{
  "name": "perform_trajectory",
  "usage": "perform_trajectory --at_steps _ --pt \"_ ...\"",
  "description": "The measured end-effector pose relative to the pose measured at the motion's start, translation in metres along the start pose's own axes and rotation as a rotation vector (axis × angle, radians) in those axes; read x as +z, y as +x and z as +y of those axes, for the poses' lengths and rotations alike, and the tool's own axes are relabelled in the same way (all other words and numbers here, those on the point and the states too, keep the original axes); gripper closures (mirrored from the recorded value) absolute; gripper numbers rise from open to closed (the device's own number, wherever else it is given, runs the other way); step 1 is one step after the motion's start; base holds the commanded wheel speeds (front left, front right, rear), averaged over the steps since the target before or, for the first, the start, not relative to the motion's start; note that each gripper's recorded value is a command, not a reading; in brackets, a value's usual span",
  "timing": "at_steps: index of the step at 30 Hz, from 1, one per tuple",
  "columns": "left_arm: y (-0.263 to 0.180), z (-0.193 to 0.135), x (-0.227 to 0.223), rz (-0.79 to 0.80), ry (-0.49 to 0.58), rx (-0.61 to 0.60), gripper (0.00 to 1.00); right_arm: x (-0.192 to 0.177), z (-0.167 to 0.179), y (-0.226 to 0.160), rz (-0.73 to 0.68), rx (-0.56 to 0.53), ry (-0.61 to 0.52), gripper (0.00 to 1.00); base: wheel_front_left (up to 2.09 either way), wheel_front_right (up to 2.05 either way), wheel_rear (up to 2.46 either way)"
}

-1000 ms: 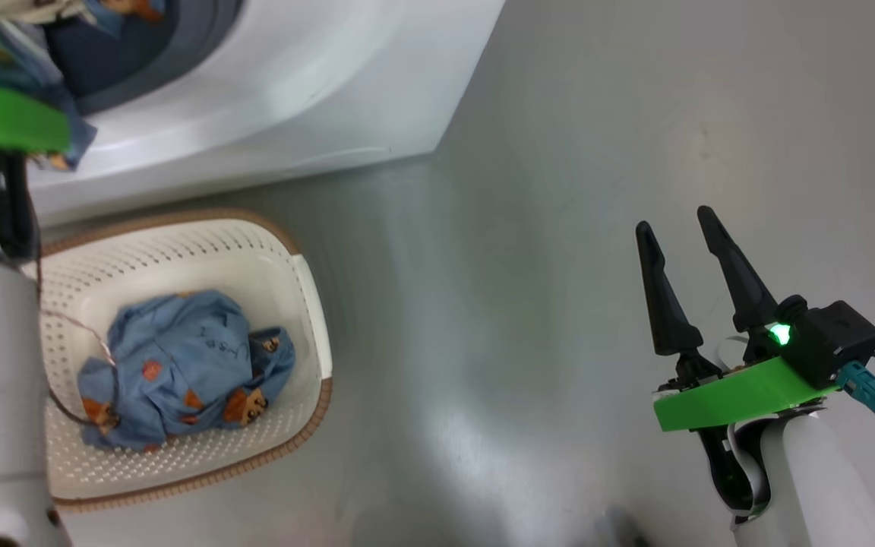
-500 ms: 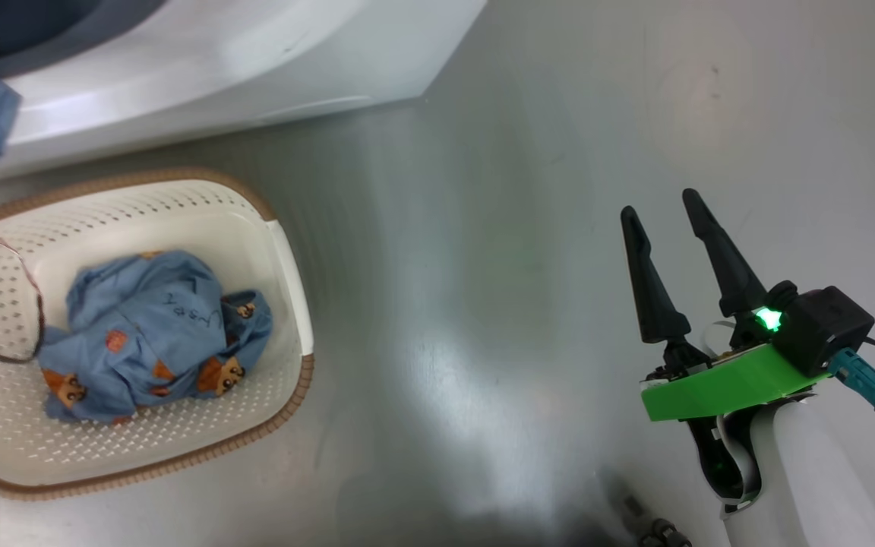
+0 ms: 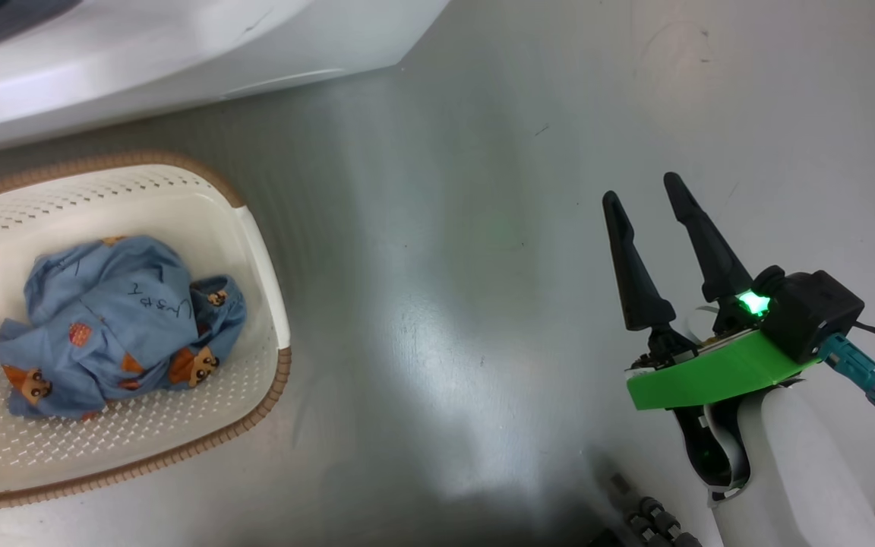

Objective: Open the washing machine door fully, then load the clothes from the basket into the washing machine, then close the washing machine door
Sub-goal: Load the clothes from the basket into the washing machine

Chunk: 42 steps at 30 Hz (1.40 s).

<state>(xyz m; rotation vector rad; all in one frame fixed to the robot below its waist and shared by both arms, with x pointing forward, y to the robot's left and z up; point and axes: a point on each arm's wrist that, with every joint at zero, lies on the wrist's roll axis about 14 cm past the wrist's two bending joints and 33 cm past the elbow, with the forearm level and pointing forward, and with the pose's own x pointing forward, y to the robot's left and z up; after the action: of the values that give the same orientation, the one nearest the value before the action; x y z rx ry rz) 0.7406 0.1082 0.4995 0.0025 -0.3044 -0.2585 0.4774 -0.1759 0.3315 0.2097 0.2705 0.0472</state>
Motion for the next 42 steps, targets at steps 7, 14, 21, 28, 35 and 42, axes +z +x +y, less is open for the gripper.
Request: perform_trajectory --at_steps 7,14,21,28,35,42 --pt "-0.014 0.002 -0.013 0.032 -0.010 0.012 1.00 -0.001 0.002 -0.001 0.005 0.006 0.003 0.00 0.00 0.00 0.00" --pt "-0.031 0.003 -0.055 0.181 -0.046 0.035 1.00 0.003 0.005 0.001 -0.004 0.013 0.003 0.00 0.00 0.00 0.00" --pt "-0.045 0.003 -0.090 0.332 -0.082 0.050 0.00 0.006 0.006 0.001 -0.011 0.017 0.004 0.00 0.00 0.00 0.00" --pt "-0.044 0.003 -0.086 0.365 -0.083 0.051 0.00 0.014 0.009 -0.001 -0.029 0.023 0.006 0.00 0.00 0.00 0.00" --pt "-0.041 0.003 -0.068 0.346 -0.086 0.055 0.00 0.024 0.011 -0.002 -0.049 0.025 0.006 0.00 0.00 0.00 0.00" --pt "-0.047 -0.002 -0.050 0.322 -0.103 0.053 0.00 0.037 0.014 -0.004 -0.077 0.029 0.008 0.00 0.00 0.00 0.00"
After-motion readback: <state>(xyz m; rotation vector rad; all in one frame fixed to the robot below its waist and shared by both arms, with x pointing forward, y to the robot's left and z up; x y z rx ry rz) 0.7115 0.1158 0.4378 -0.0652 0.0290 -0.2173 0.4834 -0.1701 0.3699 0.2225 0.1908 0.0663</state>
